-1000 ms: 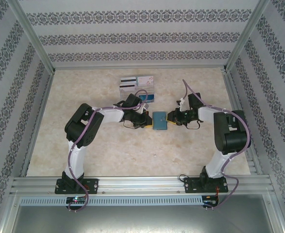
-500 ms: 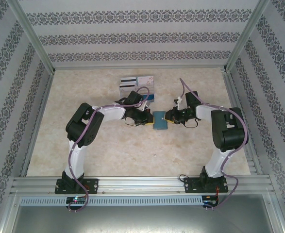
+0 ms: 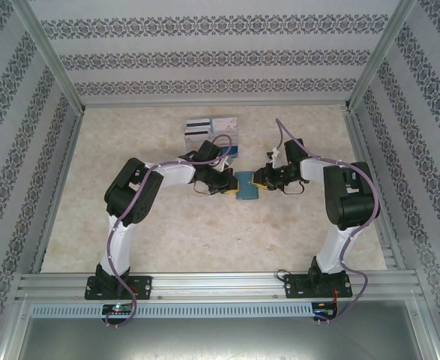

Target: Put the credit cards into the card holder

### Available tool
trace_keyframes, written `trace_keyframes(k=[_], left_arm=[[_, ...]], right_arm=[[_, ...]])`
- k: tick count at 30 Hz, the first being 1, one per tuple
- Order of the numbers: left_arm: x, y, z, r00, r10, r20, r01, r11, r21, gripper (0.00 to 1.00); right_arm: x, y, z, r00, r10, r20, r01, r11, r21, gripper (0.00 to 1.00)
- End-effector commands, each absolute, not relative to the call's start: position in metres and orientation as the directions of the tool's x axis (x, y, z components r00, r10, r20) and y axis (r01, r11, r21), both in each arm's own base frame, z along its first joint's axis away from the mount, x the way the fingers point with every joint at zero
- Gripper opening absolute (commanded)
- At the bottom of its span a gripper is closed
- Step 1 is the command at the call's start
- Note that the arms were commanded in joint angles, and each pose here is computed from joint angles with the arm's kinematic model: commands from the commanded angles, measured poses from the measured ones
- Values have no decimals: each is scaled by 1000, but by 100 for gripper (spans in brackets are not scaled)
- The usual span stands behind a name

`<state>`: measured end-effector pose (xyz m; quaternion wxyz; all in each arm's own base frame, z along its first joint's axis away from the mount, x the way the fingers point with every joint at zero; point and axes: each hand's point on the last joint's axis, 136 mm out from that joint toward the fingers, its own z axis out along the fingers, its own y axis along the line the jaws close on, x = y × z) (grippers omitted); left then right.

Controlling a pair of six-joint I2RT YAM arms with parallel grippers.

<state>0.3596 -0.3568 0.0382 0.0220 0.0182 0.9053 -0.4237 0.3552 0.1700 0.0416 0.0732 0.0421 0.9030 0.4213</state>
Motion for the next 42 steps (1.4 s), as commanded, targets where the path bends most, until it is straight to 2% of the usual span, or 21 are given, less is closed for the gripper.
trace_keyframes(k=[1,13,18,22,26,29,42], left_arm=[[361,-369,35,-998,27,-63,66,640,-766,0],[365,-374,38,-997,38,-67,76,637,-767,0],[362,-371,36,-997,47,-66,80,651,-755,0],[364,-372,35,-997,46,-67,81,650,-756,0],[367,-373,37,-996,44,-76,86,651,-754,0],[368,-374,36,-996,47,-72,85,649,-756,0],[367,-377,27,-997,42,-58,71,646,-760,0]], right_arm=[[348,178,38,-993,100,-70,9,630,777,24],[348,179,45,-994,95,-60,10,609,793,25],[356,176,68,-987,121,-102,-12,584,812,25],[364,167,87,-977,146,-156,-35,611,791,25],[368,153,82,-970,154,-188,-29,695,718,25],[369,149,70,-976,150,-158,-2,719,695,25],[364,178,43,-992,94,-82,5,689,725,25]])
